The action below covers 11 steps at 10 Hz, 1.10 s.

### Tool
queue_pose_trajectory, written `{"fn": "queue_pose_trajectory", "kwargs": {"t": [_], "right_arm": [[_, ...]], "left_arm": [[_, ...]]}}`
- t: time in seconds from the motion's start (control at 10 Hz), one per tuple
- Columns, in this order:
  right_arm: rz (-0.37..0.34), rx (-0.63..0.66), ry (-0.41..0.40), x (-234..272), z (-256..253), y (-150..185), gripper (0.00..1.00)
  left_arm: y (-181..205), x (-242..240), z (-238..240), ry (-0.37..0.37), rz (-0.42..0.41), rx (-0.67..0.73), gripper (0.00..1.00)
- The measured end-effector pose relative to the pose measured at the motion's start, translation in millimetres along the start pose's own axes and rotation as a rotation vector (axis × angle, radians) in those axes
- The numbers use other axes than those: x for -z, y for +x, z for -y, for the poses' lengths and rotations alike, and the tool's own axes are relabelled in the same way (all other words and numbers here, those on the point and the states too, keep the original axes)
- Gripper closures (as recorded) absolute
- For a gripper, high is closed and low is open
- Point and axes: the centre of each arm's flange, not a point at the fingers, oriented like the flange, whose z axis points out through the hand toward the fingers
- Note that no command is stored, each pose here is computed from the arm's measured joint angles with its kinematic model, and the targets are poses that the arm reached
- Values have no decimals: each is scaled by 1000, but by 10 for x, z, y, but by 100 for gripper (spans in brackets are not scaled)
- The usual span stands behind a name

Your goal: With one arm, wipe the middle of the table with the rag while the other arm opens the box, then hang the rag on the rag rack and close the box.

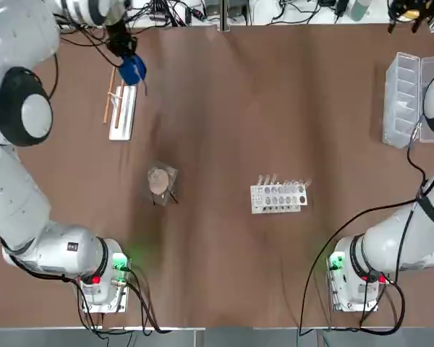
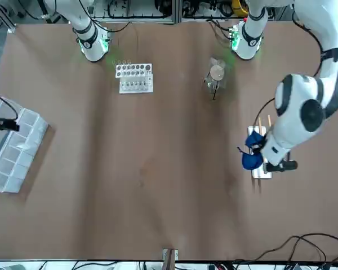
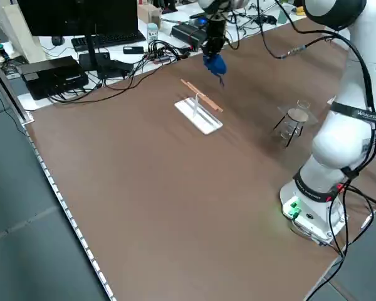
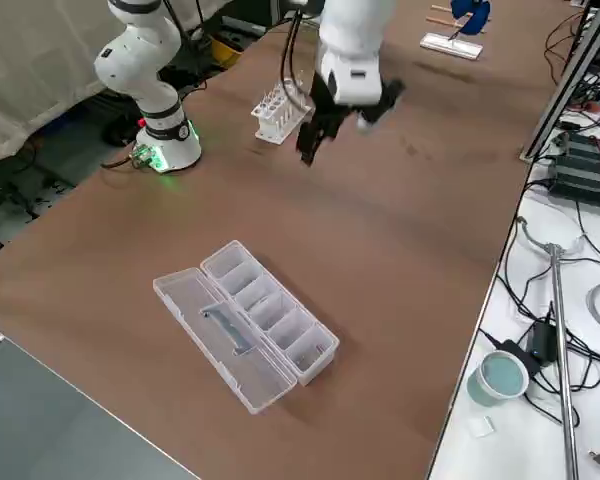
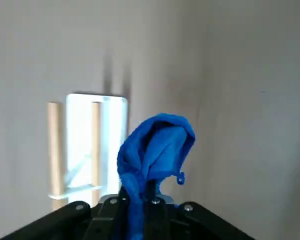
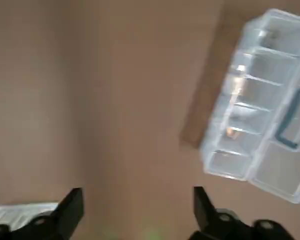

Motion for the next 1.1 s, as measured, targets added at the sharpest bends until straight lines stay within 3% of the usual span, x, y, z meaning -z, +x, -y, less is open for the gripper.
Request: {"fn": "queue_pose_trajectory", "kwargs": {"t": [0.2, 0.5, 1.1], "right_arm": [[-34, 71, 11, 270, 487, -150, 0], [-45, 54, 2, 431, 1009, -293, 0], [-52, 23, -26, 476, 823, -351, 0]], "left_arm": [[50, -63, 548, -2, 19, 3, 86], [72, -308, 681, -5, 59, -18, 86], [91, -538, 973, -15, 95, -66, 86]]}}
